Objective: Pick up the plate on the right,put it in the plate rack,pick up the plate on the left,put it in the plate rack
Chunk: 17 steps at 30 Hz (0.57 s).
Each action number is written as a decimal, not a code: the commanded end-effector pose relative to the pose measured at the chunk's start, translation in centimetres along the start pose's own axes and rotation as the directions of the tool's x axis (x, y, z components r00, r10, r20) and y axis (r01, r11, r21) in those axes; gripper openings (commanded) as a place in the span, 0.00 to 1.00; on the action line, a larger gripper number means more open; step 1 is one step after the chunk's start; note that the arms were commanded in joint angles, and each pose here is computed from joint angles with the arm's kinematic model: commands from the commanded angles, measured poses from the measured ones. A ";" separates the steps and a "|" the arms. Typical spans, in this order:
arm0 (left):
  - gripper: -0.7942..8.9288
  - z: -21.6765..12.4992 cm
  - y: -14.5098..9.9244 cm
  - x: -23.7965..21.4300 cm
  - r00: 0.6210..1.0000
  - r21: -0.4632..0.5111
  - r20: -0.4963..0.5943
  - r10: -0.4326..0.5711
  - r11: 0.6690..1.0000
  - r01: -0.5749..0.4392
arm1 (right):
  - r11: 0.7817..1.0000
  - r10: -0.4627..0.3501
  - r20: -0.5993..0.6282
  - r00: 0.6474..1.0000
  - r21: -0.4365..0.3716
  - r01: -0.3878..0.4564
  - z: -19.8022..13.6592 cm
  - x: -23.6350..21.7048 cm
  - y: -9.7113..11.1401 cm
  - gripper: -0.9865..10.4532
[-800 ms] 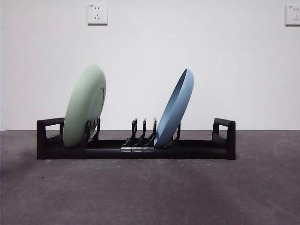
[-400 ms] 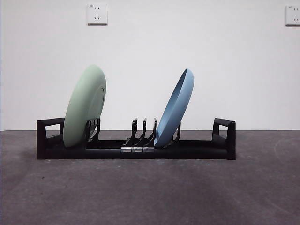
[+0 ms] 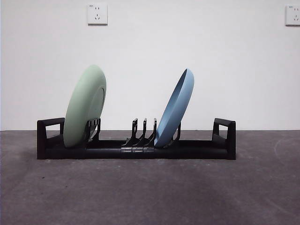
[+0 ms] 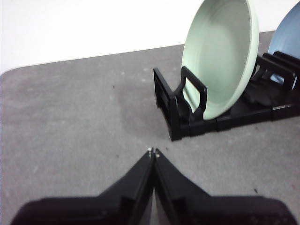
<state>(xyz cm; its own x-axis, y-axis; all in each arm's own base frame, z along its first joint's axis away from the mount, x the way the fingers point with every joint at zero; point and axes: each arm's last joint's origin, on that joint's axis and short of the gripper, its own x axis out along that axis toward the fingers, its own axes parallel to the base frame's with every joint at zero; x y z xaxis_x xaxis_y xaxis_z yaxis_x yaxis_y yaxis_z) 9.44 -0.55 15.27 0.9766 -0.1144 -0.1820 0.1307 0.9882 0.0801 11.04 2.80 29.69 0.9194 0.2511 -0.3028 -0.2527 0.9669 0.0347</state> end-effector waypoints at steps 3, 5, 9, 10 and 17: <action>0.08 -0.4 0.0 0.1 1.000 -0.001 -0.007 -0.002 1.000 0.002 | 1.000 -0.002 -0.003 1.000 -0.003 0.002 -0.1 0.0 0.0 0.09; 0.08 -0.4 0.0 0.1 1.000 -0.001 -0.009 0.000 1.000 0.000 | 1.000 -0.001 -0.003 1.000 -0.003 0.001 -0.1 0.0 0.0 0.09; 0.08 -0.4 0.0 0.2 1.000 -0.001 -0.010 0.001 1.000 -0.001 | 1.000 -0.001 -0.003 1.000 -0.003 0.001 -0.1 0.0 0.0 0.09; 0.08 -0.4 0.0 0.2 1.000 -0.001 -0.010 0.001 1.000 -0.001 | 1.000 -0.001 -0.003 1.000 -0.003 0.001 -0.1 0.0 0.0 0.09; 0.08 -0.4 0.0 0.2 1.000 -0.001 -0.010 0.001 1.000 -0.001 | 1.000 -0.001 -0.003 1.000 -0.003 0.001 -0.1 0.0 0.0 0.09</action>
<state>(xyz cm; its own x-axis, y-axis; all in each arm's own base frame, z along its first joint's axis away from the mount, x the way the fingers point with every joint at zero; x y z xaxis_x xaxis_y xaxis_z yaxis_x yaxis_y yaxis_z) 9.45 -0.56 15.26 0.9768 -0.1148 -0.1805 0.1309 0.9882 0.0798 11.02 2.80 29.63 0.9176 0.2507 -0.3086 -0.2525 0.9670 0.0348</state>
